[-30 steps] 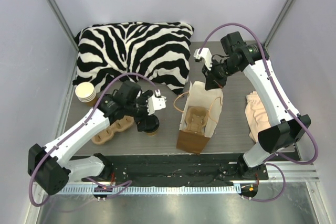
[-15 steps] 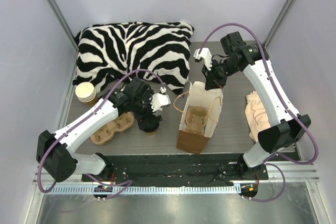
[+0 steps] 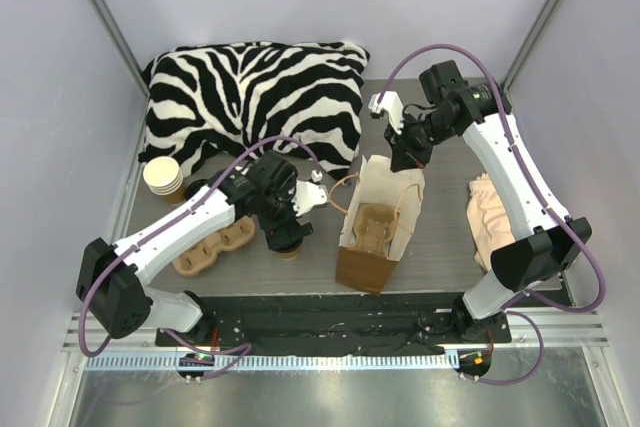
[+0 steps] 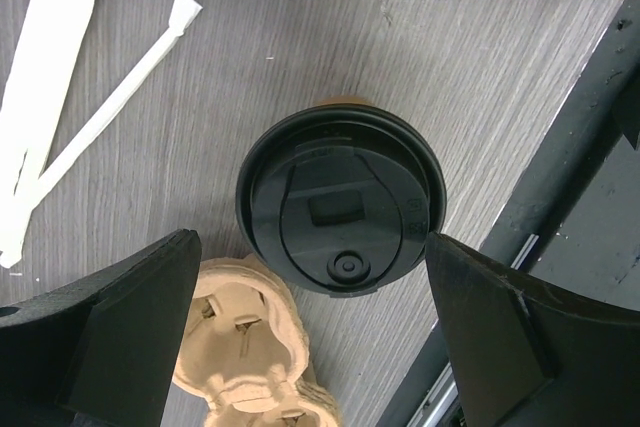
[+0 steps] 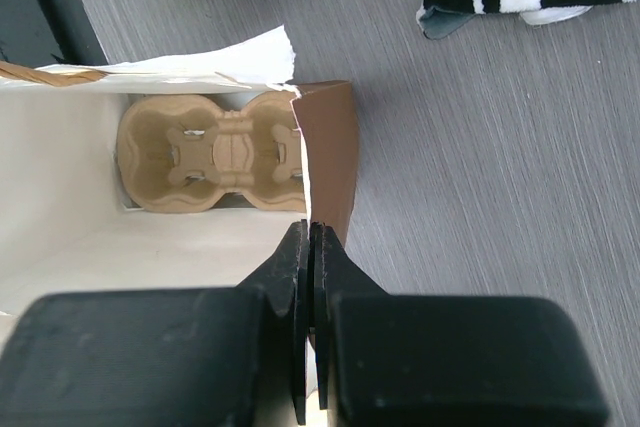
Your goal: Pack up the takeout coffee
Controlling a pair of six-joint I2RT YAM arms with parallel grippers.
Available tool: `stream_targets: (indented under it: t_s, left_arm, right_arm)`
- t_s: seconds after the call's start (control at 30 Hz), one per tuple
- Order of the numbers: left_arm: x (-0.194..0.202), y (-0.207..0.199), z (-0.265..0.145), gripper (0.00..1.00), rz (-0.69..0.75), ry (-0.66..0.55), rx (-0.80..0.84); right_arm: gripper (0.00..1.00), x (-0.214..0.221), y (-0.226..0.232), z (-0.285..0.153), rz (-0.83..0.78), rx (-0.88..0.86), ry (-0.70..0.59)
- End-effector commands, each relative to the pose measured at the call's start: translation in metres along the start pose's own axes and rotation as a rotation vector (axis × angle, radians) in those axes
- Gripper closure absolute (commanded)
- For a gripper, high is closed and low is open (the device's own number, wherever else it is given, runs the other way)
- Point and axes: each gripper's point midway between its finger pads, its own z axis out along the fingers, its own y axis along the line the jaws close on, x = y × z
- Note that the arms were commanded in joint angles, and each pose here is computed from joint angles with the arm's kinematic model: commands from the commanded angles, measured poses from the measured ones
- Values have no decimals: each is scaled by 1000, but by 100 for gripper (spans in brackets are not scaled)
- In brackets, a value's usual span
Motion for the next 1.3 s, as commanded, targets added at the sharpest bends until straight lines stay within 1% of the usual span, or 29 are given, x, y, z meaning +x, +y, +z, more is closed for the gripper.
stream_targets:
  t_s: [0.0, 0.33, 0.63, 0.87, 1.17, 1.23, 1.27]
  left_arm:
    - [-12, 1, -6, 0, 7, -26, -12]
    - [-11, 2, 2, 0, 3, -5, -11]
    - [-8, 1, 11, 4, 2, 12, -9]
    - [0, -4, 18, 12, 10, 41, -2]
    - [12, -9, 26, 13, 14, 76, 15]
    - [15, -10, 28, 16, 12, 83, 18]
    - [16, -10, 28, 19, 12, 84, 19]
  right_arm:
    - [99, 5, 10, -4, 24, -24, 27]
    - [99, 6, 11, -3, 27, -28, 29]
    - [99, 6, 10, -2, 28, -29, 30]
    - [99, 7, 11, -2, 28, -30, 31]
    - [99, 7, 10, -2, 29, -29, 34]
    - [99, 7, 9, -1, 30, -30, 35]
    - [99, 7, 10, -1, 30, -30, 35]
